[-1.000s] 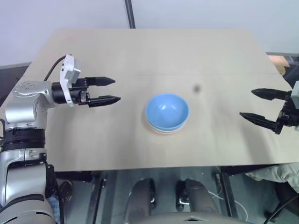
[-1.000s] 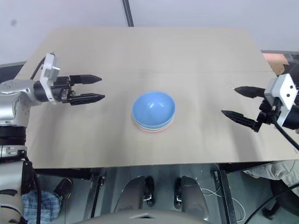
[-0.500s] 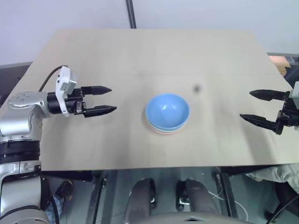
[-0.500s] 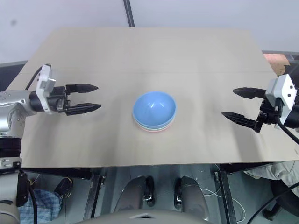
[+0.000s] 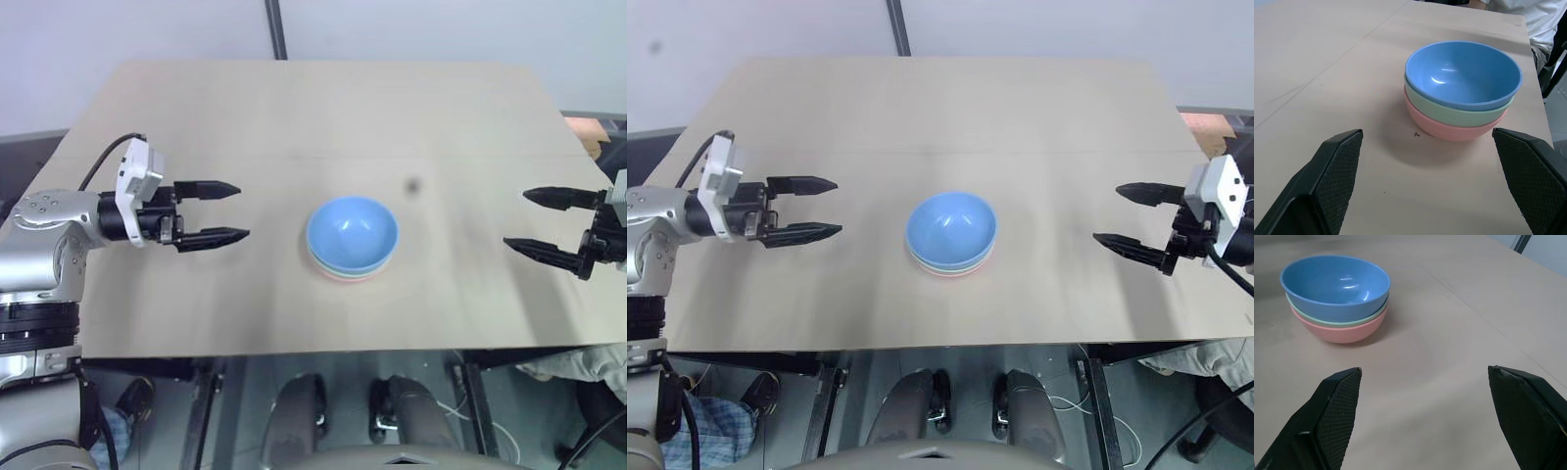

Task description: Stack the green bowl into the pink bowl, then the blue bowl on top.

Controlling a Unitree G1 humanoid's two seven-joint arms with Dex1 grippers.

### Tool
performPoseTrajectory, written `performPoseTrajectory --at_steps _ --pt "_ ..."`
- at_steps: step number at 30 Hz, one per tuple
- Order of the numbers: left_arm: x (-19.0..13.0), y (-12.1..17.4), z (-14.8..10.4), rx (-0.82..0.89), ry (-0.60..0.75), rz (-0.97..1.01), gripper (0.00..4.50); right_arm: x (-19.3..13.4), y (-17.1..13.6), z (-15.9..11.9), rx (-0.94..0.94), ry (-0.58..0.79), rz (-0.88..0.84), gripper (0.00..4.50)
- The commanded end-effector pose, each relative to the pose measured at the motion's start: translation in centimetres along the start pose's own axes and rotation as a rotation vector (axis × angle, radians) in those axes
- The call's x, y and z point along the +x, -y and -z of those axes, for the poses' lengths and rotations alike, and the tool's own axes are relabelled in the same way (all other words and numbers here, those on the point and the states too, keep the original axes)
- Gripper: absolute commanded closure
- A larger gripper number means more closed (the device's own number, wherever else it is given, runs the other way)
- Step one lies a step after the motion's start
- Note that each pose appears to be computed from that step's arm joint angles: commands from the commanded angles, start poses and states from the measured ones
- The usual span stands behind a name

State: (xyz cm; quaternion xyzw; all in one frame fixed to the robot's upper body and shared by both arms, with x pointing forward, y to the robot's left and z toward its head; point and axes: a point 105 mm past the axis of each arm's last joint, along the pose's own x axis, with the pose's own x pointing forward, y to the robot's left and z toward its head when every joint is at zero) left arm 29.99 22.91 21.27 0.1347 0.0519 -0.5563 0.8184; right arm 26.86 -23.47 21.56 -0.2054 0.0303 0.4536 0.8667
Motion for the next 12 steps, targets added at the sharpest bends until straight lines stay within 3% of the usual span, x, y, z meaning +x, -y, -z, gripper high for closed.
performPoseTrajectory --at_steps 1,12 --pt "-0.65 0.3 -1.23 0.046 0.003 -0.005 0.0 -0.49 0.09 -0.41 -0.048 -0.015 -0.004 0.03" --pt "-0.56 0.62 -1.34 0.052 0.001 0.002 0.0 -1.1 -0.03 -0.11 -0.047 -0.033 -0.025 0.03"
